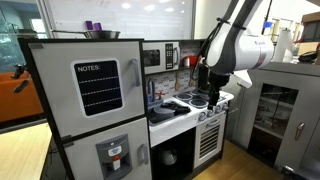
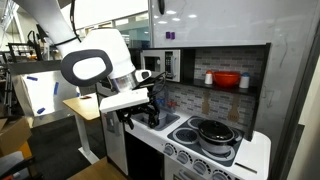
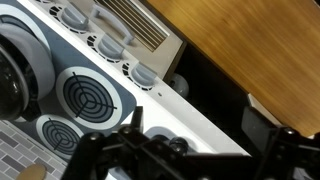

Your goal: Put the pot on the left side of the stovetop in the sink

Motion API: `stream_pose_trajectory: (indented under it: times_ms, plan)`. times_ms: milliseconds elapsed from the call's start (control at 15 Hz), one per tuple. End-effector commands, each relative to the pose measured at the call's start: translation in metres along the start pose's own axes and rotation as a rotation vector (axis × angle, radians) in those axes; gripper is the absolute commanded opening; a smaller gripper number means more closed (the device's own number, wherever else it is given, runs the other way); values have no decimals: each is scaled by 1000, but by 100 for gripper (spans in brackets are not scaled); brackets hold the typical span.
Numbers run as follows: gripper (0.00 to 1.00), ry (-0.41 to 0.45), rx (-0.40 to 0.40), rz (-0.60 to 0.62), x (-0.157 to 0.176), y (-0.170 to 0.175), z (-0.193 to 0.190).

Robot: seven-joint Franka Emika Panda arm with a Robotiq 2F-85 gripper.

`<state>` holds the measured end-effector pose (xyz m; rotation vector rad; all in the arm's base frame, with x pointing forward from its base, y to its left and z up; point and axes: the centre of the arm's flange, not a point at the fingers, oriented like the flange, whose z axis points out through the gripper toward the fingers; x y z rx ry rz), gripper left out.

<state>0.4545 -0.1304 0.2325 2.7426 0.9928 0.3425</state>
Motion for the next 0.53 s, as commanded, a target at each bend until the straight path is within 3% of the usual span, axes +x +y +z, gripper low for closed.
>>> stream_pose_trajectory:
  times_ms: [0,467]
  plan:
    - [100,-1,2,1,0,-1,1]
    - [100,-4,5,-2,0,-2,3]
